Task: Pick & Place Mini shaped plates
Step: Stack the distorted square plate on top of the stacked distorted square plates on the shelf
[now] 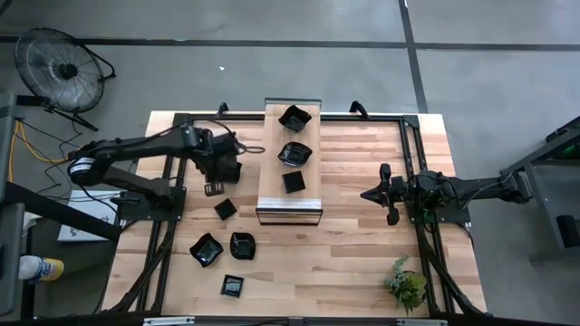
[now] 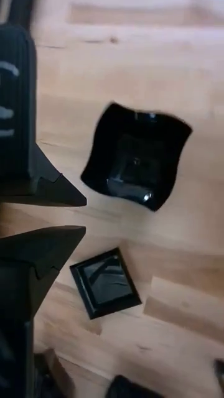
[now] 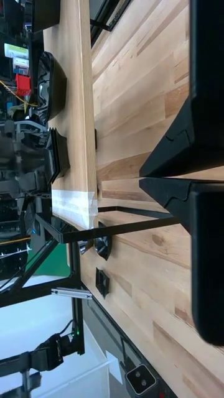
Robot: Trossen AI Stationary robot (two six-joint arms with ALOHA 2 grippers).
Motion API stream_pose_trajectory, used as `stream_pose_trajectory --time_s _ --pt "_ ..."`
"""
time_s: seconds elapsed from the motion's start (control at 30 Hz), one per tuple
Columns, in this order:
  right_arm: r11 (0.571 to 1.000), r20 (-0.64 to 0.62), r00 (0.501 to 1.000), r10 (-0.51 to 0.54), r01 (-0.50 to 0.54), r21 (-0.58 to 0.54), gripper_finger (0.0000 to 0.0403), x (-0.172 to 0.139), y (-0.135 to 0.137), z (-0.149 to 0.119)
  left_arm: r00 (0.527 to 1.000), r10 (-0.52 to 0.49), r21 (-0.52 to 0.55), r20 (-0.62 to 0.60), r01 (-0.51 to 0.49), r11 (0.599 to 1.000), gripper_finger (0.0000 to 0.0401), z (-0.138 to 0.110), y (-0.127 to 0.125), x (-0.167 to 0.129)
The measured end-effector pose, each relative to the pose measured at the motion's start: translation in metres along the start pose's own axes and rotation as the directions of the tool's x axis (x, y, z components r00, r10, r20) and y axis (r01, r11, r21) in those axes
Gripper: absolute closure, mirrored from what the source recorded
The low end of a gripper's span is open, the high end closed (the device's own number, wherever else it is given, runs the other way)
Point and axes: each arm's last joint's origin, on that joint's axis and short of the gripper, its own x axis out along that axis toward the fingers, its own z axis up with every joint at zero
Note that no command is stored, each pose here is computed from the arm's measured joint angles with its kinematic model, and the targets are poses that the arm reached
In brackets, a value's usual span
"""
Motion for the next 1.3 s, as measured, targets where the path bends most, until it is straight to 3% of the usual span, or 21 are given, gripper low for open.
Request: stream_pose_trajectory --time_s 0.17,0.37,0.77,1.17,1.3 --pt "1.0 0.0 1.0 0.0 0.0 0.0 0.0398 0.0 0.0 0.0 0.999 0.005 0.143 0.043 -0.011 0.99 0.0346 0.002 -0.005 0.014" --pt "1.0 0.0 1.0 -0.001 0.001 0.0 0.0395 0.0 0.0 0.0 0.988 0.078 0.275 0.131 -0.112 0.955 0.0346 -0.001 -0.012 0.011" --pt "1.0 0.0 1.0 0.0 0.0 0.0 0.0395 0.0 0.0 0.0 0.943 0.259 0.33 0.211 -0.318 0.889 0.0346 -0.008 -0.028 0.001" --pt "1.0 0.0 1.0 0.0 0.0 0.0 0.0396 0.0 0.0 0.0 0.946 0.189 0.336 0.264 -0.273 0.901 0.0346 -0.009 -0.034 0.02" --pt "1.0 0.0 1.0 -0.001 0.001 0.0 0.0394 0.0 0.0 0.0 0.931 0.269 0.373 0.247 -0.348 0.86 0.0346 -0.011 -0.031 0.02"
